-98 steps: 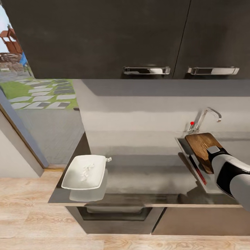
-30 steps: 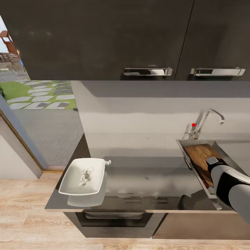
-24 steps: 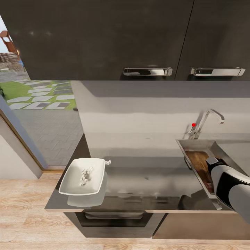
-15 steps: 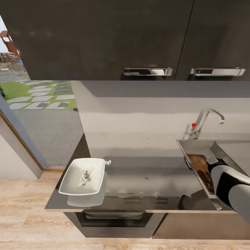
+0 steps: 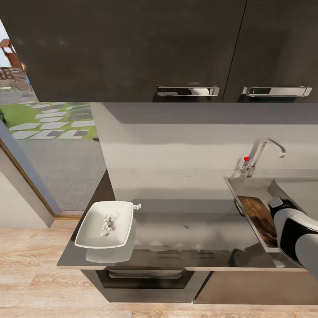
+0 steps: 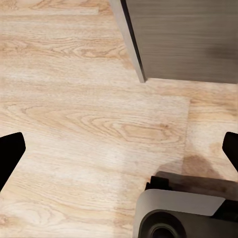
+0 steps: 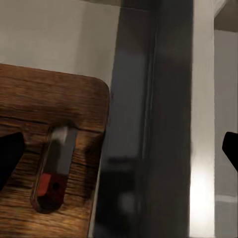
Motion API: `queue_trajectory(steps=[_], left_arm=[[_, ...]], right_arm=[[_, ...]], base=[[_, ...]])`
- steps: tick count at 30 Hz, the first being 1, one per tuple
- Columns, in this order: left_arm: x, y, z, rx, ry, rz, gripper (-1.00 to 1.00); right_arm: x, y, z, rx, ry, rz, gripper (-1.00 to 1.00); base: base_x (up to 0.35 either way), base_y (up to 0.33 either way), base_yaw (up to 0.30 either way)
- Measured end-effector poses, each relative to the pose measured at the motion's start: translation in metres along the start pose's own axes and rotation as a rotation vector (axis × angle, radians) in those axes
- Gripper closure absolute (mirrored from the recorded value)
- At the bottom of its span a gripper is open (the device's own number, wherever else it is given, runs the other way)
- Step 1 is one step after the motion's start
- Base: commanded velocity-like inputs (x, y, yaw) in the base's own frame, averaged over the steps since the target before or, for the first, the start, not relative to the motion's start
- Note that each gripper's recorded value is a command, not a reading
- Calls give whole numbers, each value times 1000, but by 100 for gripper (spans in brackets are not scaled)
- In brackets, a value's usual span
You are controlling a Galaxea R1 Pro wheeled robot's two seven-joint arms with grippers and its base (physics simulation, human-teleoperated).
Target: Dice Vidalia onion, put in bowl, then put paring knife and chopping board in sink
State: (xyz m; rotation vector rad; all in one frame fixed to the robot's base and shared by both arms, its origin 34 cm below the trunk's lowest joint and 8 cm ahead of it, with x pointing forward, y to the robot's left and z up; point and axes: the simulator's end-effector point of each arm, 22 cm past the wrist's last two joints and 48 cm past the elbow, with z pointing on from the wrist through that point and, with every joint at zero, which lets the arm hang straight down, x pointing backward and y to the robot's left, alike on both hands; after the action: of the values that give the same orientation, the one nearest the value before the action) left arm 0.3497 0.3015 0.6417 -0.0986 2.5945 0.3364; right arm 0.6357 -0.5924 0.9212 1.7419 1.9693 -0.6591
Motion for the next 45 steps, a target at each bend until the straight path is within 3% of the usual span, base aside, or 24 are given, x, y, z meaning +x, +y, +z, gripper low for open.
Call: queue_trajectory(steps=[3, 6, 12, 17, 28, 39, 45], left_arm=[[0, 0, 0, 0, 0, 0, -100], [0, 0, 0, 1, 0, 0, -100], [0, -1, 0, 1, 1, 0, -100], [0, -1, 0, 1, 0, 0, -100], [0, -2, 0, 1, 1, -1, -100], [0, -2, 0, 2, 1, 0, -100], [0, -1, 0, 1, 1, -1, -100]], right_arm=[[-5, 4, -4, -6, 5, -34, -100], [-30, 33, -34, -53, 17, -54, -100], [-63, 54, -73, -73, 46, -46, -100], [-97, 63, -105, -58, 9, -94, -100], [-100, 63, -112, -49, 22, -141, -100], [-96, 66, -113, -54, 26, -156, -100], [-108, 68, -119, -50, -23, -182, -100]], base=[[0, 0, 0], [-19, 0, 0], [-115, 16, 0], [-279, 81, 0], [-319, 75, 0], [-325, 14, 0], [-326, 0, 0]])
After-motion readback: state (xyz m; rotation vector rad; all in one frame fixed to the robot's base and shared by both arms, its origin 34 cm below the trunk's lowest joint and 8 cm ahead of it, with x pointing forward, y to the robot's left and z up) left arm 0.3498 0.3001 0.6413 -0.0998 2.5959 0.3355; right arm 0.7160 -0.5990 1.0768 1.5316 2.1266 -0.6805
